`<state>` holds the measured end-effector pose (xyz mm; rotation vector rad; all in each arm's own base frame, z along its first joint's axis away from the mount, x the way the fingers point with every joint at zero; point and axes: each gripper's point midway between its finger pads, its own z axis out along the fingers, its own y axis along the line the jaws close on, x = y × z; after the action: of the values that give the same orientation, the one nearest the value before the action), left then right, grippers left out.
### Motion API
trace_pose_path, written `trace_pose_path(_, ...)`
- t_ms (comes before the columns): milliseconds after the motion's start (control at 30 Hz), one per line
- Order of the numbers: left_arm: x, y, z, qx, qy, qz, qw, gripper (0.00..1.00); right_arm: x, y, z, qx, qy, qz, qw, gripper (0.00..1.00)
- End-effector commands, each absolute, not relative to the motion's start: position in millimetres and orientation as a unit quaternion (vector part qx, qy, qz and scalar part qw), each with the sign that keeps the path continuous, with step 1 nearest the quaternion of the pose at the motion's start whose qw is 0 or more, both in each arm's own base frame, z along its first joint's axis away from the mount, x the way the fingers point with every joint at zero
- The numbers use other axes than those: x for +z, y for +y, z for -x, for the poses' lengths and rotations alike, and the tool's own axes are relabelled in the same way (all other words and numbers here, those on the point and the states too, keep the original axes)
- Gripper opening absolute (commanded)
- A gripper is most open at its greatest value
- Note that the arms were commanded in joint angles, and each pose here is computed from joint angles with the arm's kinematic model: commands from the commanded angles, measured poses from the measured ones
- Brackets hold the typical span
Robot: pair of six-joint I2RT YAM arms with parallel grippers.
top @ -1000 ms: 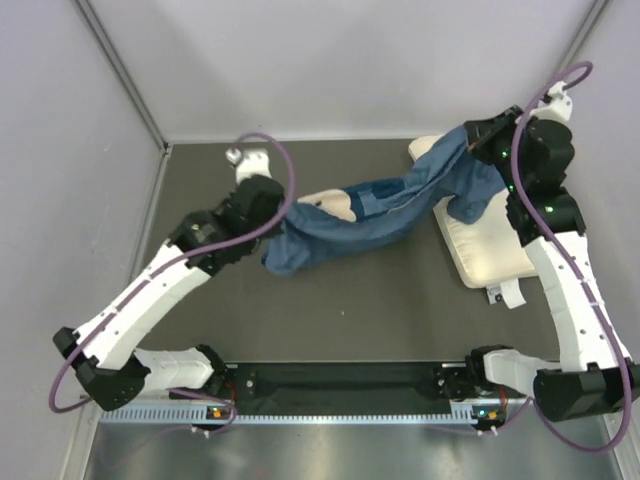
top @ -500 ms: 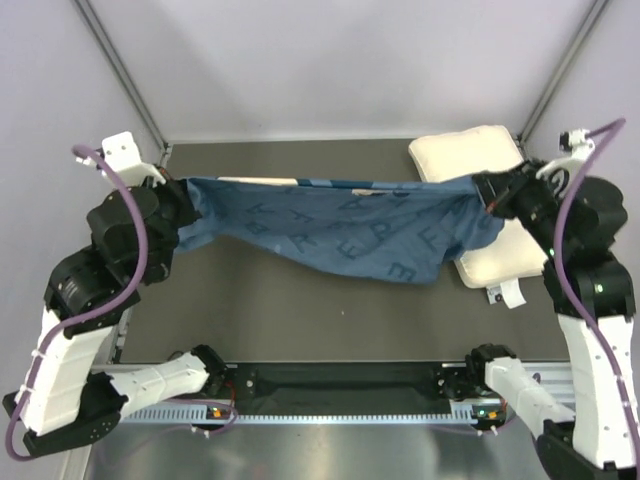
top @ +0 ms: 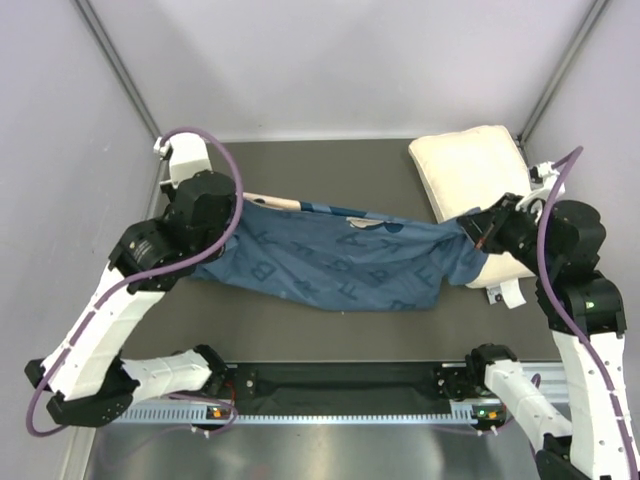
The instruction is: Put the pillow into the pillowcase
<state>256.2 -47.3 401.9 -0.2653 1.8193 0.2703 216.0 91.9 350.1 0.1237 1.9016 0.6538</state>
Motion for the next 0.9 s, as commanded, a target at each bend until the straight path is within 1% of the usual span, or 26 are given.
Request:
trace_pose_path(0,443.8,-2.8,-227.6,0.093,0.719,0.206,0.657,0.0,381.7,93.3,-202.5,0.279,0.773,-0.017,0.569,0.0)
trace_pose_path(67,460.2,6.3,-216.3,0.048,0.692,0.221,0.686,0.0,404.0,95.7,-191.6,0.289,0.753,0.0,0.592,0.0)
trace_pose_path(233,498.1,15.0,-186.9,-0.07,0.644,0.219,0.73,0.0,462.6,118.7,-146.9,0.362,0.687,0.068,0.626,0.0)
trace_pose_path(333,513.0,31.7,-171.6,-0.079,0.627,0.234,0.739,0.0,502.1,121.4,-114.3,0.383,0.642,0.09,0.658,0.0)
trace_pose_path(467,521.2,43.1,-162.9,-0.066,0.627,0.234,0.74,0.0,521.2,124.5,-89.5,0.399,0.628,0.103,0.66,0.0)
trace_pose_path(600,519.7,49.3,-162.1,-0.044,0.629,0.238,0.739,0.0,527.1,128.1,-93.4,0.407,0.627,0.11,0.655,0.0)
trace_pose_path(700,512.0,53.1,-165.4,-0.016,0.632,0.247,0.735,0.0,517.9,129.5,-108.1,0.411,0.642,0.097,0.64,0.0)
trace_pose_path(800,494.8,42.0,-182.2,0.028,0.651,0.235,0.721,0.0,486.5,133.7,-140.1,0.417,0.678,0.075,0.601,0.0)
trace_pose_path(833,480.5,33.3,-191.5,0.046,0.664,0.221,0.713,0.0,480.6,134.5,-150.3,0.42,0.68,0.068,0.598,0.0)
trace_pose_path(867,476.5,25.7,-199.5,0.052,0.665,0.216,0.714,0.0,456.2,136.1,-168.3,0.421,0.699,0.052,0.576,0.0)
